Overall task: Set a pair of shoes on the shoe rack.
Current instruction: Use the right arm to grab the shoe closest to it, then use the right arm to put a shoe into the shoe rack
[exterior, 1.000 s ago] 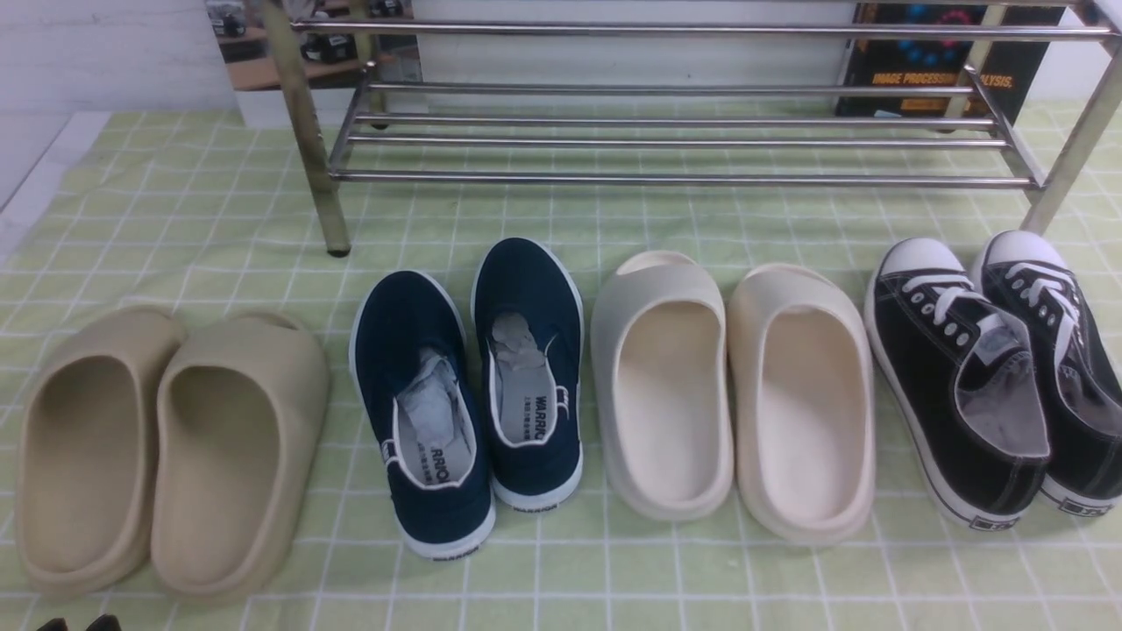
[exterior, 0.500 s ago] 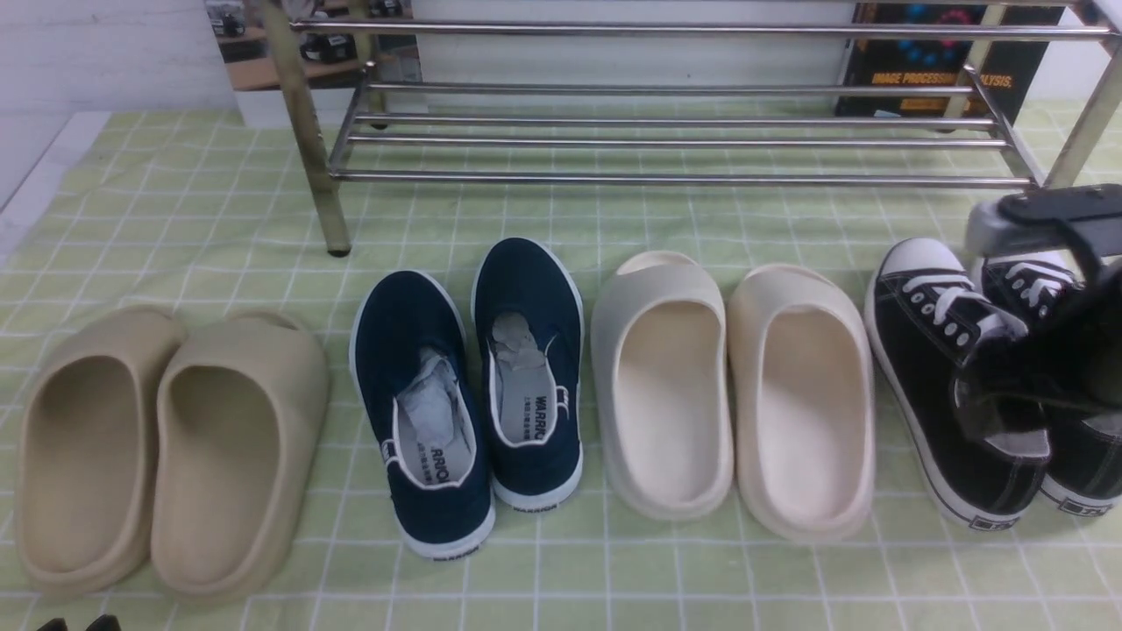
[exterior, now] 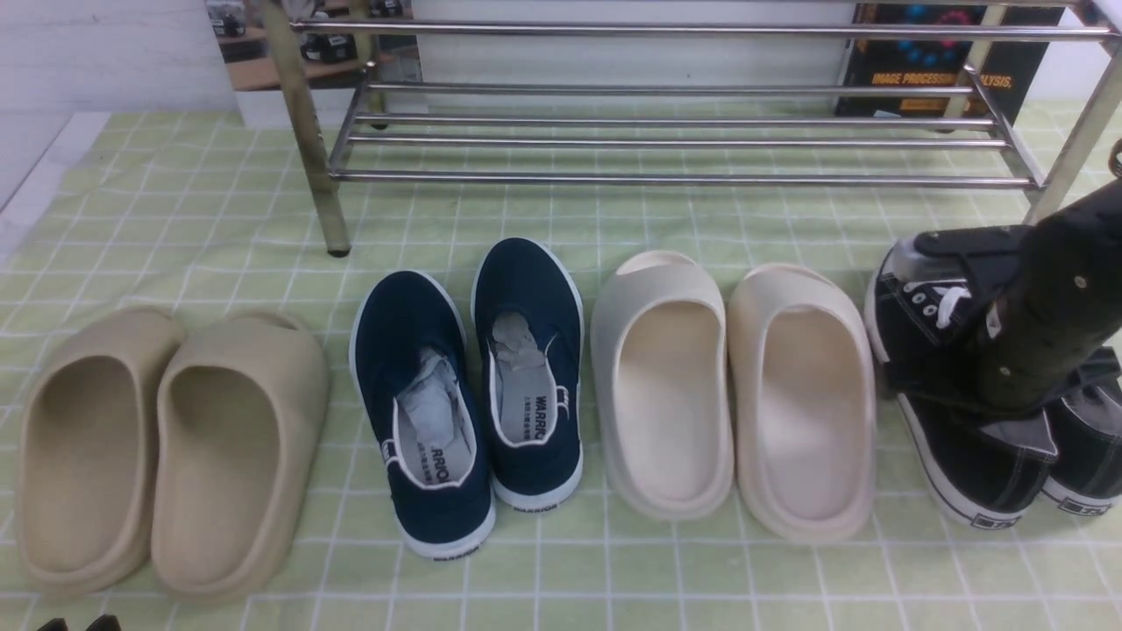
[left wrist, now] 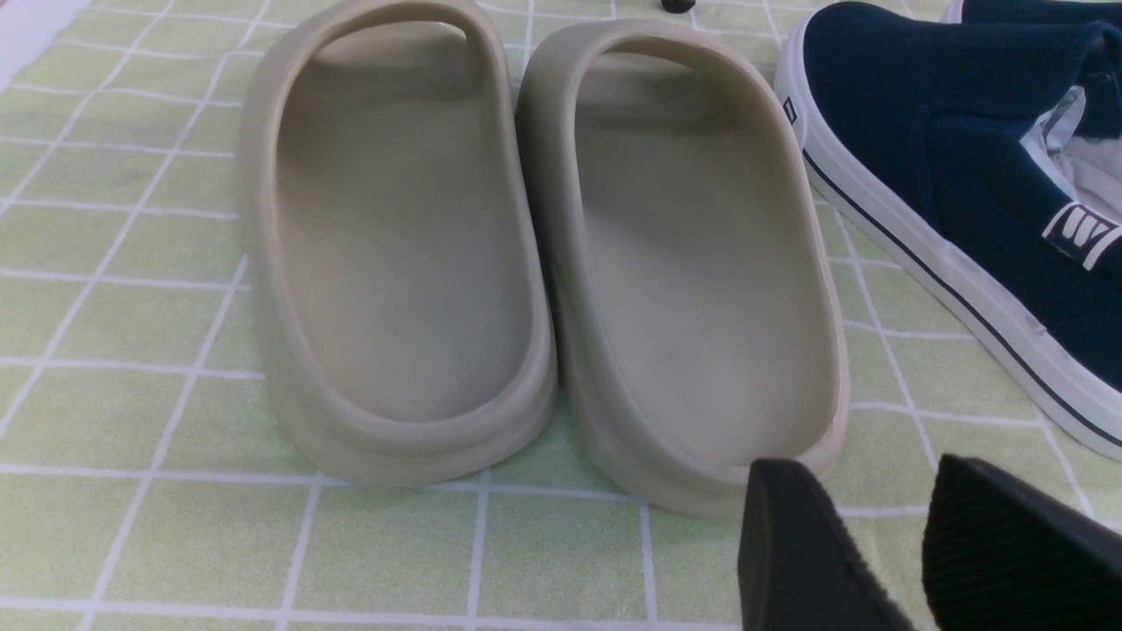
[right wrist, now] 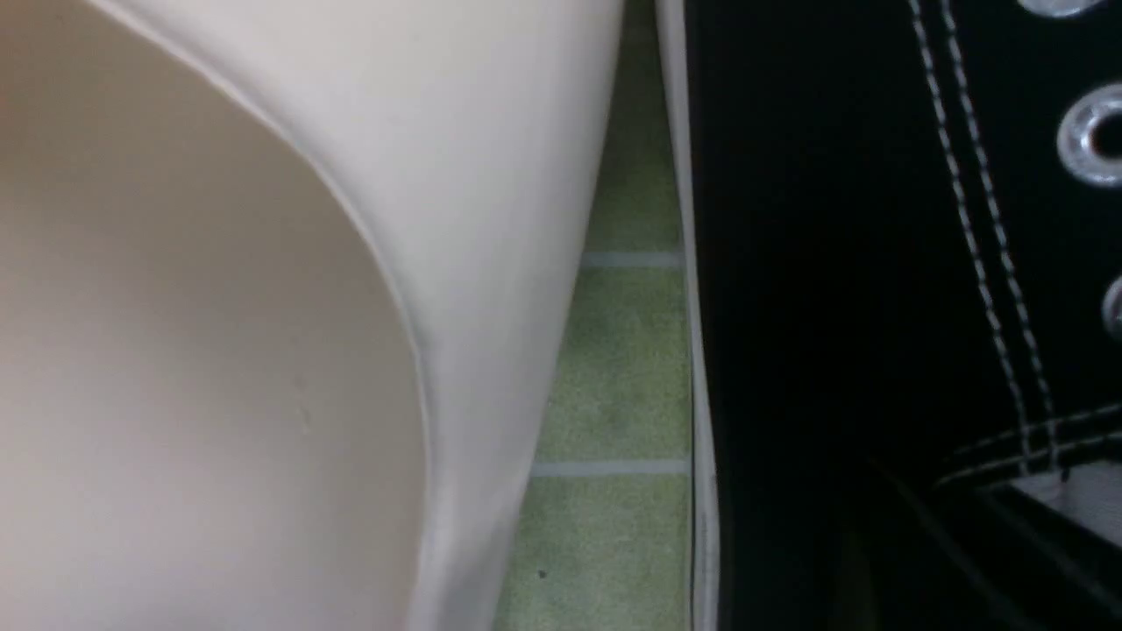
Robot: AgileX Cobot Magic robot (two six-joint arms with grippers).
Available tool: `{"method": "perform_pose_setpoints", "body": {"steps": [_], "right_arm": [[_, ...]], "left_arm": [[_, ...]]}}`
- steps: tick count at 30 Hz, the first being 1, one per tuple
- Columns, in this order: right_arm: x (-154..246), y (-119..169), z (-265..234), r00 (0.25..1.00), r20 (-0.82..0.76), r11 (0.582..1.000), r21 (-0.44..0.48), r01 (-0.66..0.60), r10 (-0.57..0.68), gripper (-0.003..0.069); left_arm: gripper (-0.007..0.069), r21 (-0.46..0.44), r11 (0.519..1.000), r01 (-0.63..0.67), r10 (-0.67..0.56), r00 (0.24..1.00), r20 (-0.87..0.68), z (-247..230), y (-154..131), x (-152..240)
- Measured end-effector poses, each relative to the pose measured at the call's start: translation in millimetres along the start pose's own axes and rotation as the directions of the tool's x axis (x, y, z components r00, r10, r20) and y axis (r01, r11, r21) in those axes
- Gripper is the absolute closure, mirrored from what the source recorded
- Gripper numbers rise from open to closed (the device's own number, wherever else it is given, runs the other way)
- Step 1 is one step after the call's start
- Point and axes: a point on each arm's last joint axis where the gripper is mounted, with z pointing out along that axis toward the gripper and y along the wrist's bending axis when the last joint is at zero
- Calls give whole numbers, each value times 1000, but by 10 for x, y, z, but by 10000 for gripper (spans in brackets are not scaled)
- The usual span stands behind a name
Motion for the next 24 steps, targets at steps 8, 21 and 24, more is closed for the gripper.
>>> {"method": "perform_pose_setpoints", "body": {"steps": [8,21,24], "right_arm": [[-72,-58,-423,999,6,999,22,33,-33,609],[-628,104,-1067,990,77,989,-82,126,-120,609],[-761,202,-1103,983,83,981,-89,173,-166,609]], "left_arm": [[386,0,1000,0,0,1000,0,0,0,0],[386,0,1000,0,0,1000,1,0,0,-1],[386,0,1000,0,0,1000,1,0,0,-1]]}}
